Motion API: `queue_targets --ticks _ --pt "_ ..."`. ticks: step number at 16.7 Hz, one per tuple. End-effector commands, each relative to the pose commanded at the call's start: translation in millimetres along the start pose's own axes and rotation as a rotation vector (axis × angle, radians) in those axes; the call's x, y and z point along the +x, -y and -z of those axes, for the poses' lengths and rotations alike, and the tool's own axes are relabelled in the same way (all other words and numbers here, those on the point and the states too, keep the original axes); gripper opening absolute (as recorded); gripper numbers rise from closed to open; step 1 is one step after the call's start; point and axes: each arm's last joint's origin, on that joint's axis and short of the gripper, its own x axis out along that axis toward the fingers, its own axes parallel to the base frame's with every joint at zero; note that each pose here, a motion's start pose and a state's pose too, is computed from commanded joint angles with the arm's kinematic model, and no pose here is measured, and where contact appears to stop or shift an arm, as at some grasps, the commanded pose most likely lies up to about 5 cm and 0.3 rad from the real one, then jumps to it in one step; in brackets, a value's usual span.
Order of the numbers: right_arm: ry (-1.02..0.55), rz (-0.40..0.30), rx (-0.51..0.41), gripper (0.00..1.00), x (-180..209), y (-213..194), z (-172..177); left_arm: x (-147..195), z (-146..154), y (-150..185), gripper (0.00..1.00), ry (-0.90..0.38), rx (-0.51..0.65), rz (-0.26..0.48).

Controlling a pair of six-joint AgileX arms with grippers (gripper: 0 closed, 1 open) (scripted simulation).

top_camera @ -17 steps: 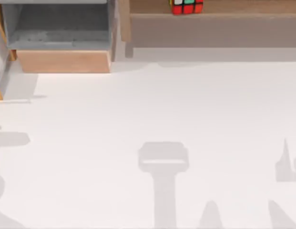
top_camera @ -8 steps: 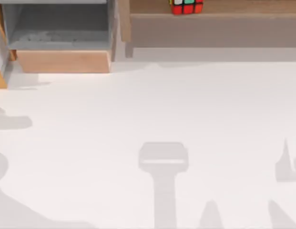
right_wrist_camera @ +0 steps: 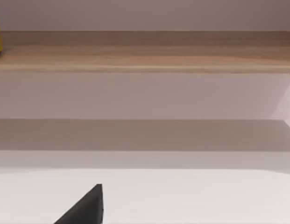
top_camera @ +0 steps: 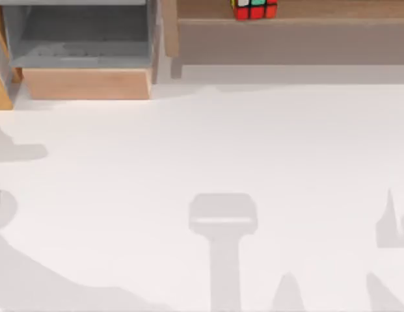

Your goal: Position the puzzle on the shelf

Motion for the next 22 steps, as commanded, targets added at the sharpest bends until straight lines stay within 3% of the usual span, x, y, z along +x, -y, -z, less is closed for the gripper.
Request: queue_targets --ticks 8,13,22 --pt "0.000 0.000 0.000 1.00 0 0 0 58 0 -2 0.00 0.001 0.004 -0.003" --pt "0.000 0.000 0.000 1.00 0 0 0 63 -1 -2 0.00 0.000 0.000 0.000" --pt "0.000 0.000 0.000 1.00 0 0 0 63 -1 -2 0.68 0.000 0.000 0.000"
